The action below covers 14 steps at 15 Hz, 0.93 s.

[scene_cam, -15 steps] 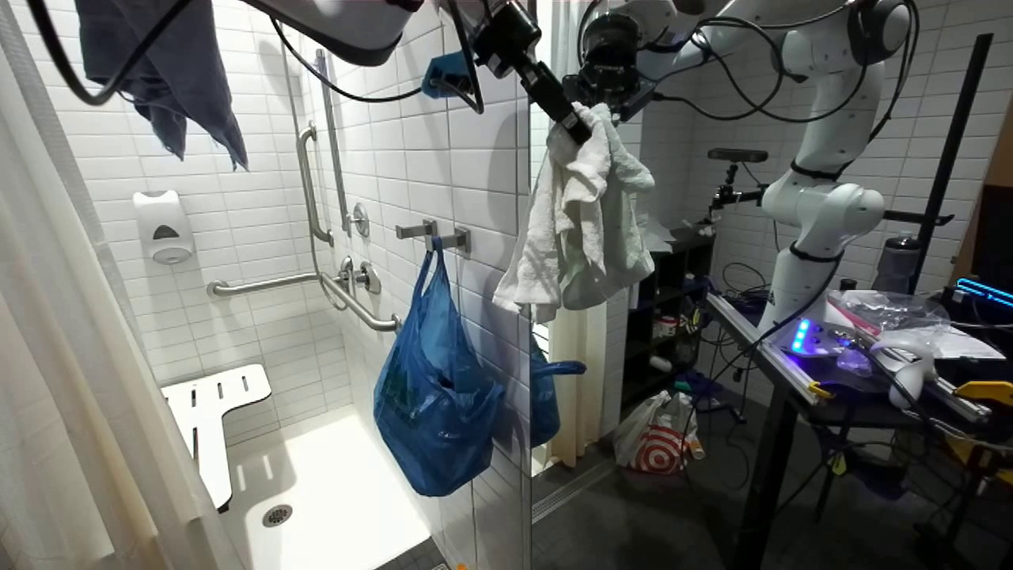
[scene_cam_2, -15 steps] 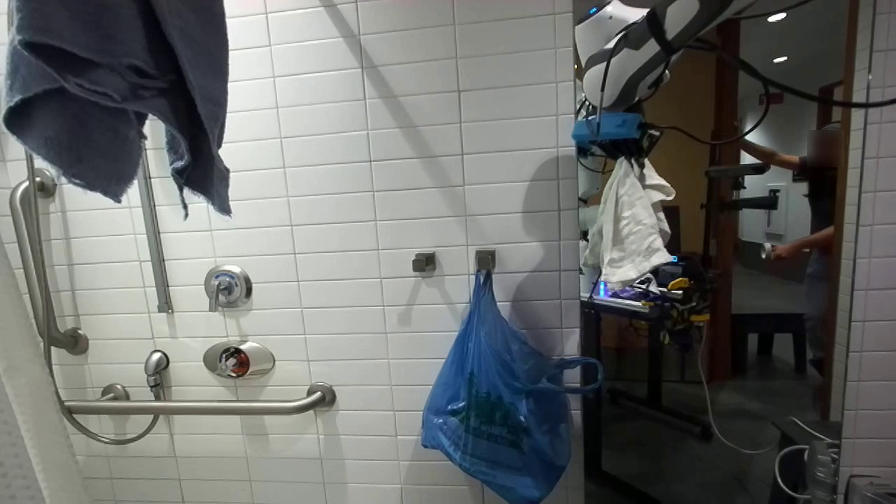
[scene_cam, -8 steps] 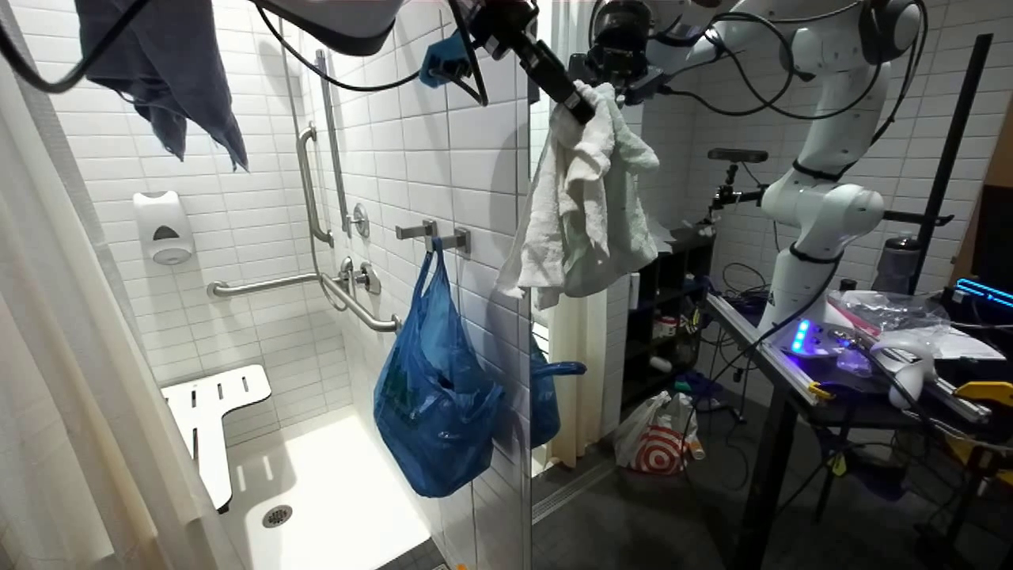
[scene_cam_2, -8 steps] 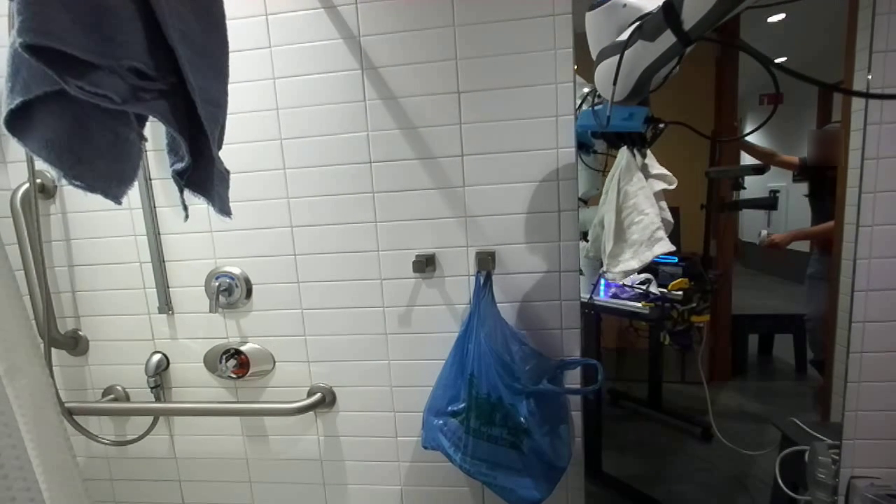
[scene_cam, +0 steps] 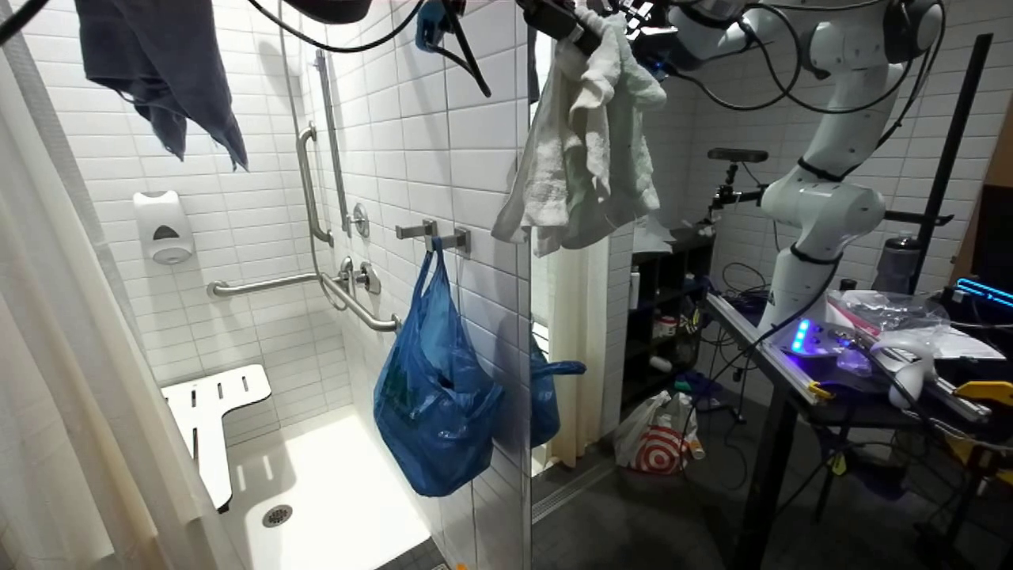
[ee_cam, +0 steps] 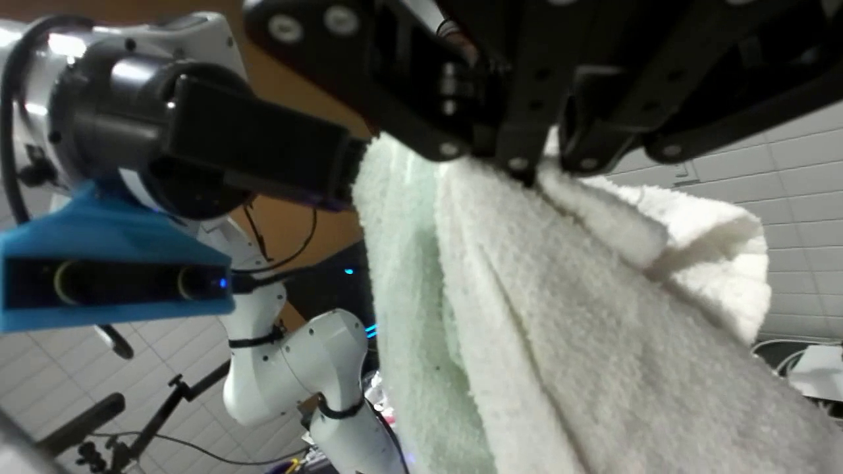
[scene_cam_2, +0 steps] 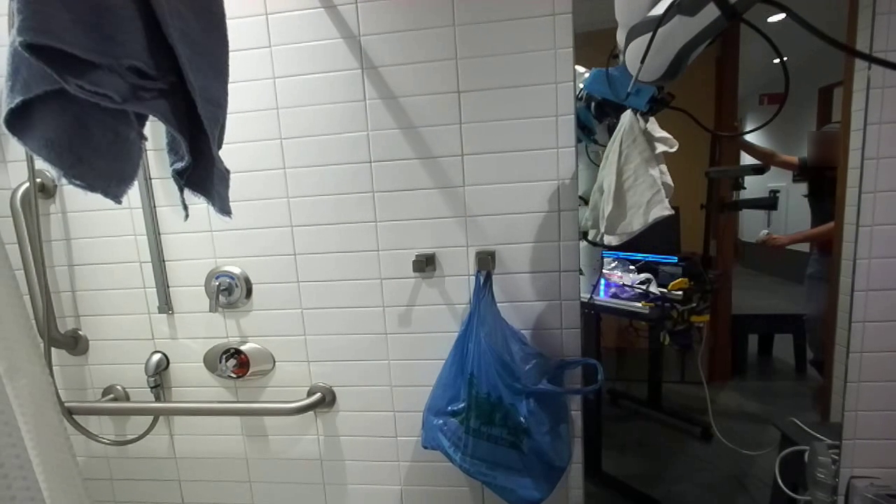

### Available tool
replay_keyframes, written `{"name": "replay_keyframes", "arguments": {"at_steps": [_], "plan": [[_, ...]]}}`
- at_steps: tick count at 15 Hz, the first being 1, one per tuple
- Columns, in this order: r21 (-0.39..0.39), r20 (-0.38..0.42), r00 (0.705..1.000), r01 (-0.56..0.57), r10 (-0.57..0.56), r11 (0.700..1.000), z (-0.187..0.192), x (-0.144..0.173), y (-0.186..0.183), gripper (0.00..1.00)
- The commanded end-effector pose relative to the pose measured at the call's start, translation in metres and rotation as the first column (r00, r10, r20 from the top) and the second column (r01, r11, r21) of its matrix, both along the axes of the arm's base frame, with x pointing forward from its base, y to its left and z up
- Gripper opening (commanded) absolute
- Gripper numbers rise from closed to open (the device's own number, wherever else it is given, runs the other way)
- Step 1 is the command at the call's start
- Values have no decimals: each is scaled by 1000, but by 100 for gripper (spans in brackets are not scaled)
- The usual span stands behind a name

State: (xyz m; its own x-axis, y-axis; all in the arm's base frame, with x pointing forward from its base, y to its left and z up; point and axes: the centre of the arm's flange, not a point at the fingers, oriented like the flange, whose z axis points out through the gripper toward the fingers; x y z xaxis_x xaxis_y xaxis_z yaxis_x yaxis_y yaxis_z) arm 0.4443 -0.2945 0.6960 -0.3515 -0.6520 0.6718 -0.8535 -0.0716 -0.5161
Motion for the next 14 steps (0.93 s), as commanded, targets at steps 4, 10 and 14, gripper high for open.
{"name": "replay_keyframes", "arguments": {"at_steps": [4, 10, 14], "plan": [[-117, 249, 966, 99, -67, 988, -9, 3, 0, 1], [-225, 393, 912, 216, -114, 950, -33, 8, -1, 1], [-286, 489, 864, 286, -117, 914, -50, 12, -6, 1]]}}
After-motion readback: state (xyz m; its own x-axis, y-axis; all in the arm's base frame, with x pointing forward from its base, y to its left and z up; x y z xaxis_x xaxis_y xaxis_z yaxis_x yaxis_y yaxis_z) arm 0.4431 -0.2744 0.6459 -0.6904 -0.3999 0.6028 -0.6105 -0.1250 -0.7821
